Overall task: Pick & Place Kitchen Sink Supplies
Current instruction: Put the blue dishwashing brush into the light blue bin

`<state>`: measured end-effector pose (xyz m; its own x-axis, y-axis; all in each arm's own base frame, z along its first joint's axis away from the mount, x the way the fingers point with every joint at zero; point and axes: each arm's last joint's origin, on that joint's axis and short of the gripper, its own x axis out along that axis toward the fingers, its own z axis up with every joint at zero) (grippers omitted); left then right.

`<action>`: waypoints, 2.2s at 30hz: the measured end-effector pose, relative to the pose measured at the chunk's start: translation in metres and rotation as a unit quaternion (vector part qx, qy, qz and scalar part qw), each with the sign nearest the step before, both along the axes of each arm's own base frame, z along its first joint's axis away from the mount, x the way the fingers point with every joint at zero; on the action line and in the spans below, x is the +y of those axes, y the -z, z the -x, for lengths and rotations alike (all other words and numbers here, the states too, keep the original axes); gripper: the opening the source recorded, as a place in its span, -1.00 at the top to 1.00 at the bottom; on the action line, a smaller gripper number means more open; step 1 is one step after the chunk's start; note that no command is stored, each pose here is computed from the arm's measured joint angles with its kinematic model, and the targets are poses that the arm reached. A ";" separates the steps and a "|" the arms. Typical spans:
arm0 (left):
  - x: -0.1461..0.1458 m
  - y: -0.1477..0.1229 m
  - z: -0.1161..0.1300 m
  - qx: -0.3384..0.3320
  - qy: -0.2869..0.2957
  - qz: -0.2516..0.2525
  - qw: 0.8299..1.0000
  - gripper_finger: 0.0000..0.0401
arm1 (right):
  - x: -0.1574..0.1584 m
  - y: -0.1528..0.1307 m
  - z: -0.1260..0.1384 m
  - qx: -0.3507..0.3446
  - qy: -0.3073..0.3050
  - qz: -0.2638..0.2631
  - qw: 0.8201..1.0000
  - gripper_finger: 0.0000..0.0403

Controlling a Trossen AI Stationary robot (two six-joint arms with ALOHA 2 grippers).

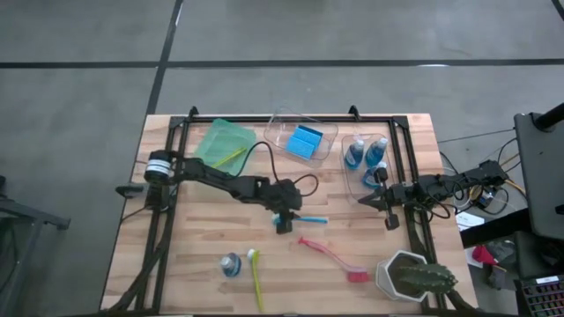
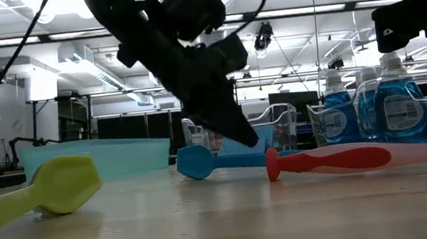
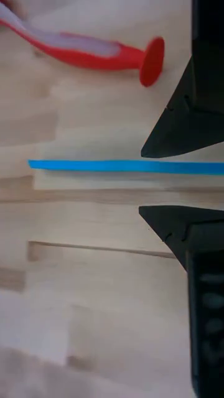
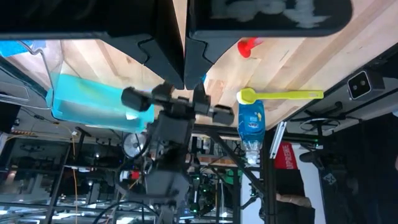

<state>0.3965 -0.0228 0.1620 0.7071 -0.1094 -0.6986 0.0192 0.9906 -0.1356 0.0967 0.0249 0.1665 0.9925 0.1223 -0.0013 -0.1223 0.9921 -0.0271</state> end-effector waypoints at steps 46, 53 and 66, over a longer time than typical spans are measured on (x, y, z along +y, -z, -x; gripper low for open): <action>-0.004 -0.040 0.014 -0.026 0.016 0.028 0.999 0.88 | 0.000 0.000 0.000 0.000 0.000 0.000 1.000 0.96; 0.003 -0.082 0.046 -0.014 -0.036 -0.037 0.999 0.93 | 0.000 0.000 0.000 0.000 0.000 0.000 1.000 0.96; 0.022 -0.135 0.121 0.058 -0.184 -0.256 0.947 0.92 | 0.000 0.000 0.000 0.000 0.000 0.000 1.000 0.96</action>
